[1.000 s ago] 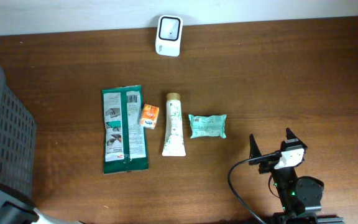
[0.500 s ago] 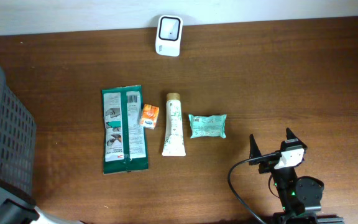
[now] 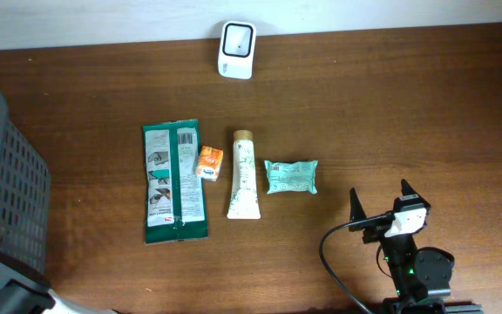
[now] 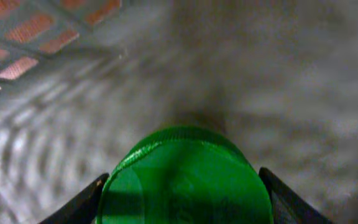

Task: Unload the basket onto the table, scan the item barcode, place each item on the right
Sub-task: 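Reach the left gripper into the basket and grasp the green round container, then carry the green container rightward and set it right of the mint packet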

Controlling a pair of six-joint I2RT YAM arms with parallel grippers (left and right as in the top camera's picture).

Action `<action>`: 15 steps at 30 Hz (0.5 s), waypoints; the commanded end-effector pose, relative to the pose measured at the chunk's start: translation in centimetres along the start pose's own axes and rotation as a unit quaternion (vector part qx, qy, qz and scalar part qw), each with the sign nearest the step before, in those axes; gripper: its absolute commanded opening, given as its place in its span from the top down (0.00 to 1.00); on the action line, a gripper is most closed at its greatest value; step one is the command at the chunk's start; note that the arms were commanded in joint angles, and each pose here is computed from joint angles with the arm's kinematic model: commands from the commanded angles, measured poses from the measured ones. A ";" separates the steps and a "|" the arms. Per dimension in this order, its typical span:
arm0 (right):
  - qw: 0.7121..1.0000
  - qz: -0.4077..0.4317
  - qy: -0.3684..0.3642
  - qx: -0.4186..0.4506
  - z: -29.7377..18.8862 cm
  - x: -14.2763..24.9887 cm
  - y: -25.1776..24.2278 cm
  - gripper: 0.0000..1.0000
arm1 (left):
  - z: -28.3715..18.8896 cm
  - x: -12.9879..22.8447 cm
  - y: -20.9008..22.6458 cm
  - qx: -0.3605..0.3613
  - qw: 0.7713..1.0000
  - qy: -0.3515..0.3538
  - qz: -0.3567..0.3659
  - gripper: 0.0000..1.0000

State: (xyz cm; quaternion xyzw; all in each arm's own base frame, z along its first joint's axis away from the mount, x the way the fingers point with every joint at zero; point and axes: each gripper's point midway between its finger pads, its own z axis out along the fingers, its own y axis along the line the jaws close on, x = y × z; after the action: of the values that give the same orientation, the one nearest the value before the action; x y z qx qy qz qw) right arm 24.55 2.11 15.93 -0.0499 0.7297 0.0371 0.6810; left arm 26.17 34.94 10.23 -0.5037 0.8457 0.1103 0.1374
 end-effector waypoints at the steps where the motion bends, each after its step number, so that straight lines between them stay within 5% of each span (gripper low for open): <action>1: 1.000 0.002 0.003 -0.007 0.0 0.3 0.3 0.02 | -8.6 -5.2 -1.2 0.059 0.993 -0.106 -0.005 0.59; 7: 1.000 0.002 0.003 -0.007 0.0 0.3 0.3 0.02 | -24.9 -7.5 -5.1 0.172 0.949 -0.262 0.027 0.60; 8: 1.000 0.002 0.003 -0.007 0.0 0.3 0.3 0.02 | -29.9 -6.6 -7.5 0.221 0.925 -0.303 0.054 0.59; 11: 1.000 0.002 0.003 -0.007 0.0 0.3 0.3 0.02 | -35.0 -3.5 -11.3 0.276 0.896 -0.332 0.104 0.59; 15: 1.000 0.002 0.003 -0.007 0.0 0.3 0.3 0.02 | -38.4 3.0 -18.4 0.353 0.861 -0.308 0.198 0.58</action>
State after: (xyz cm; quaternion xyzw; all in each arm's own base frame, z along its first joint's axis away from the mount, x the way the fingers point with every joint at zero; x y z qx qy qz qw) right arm 24.55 2.11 15.93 -0.0499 0.7297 0.0371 0.6810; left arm 34.72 17.71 43.28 -0.2578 0.8101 0.0311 0.5257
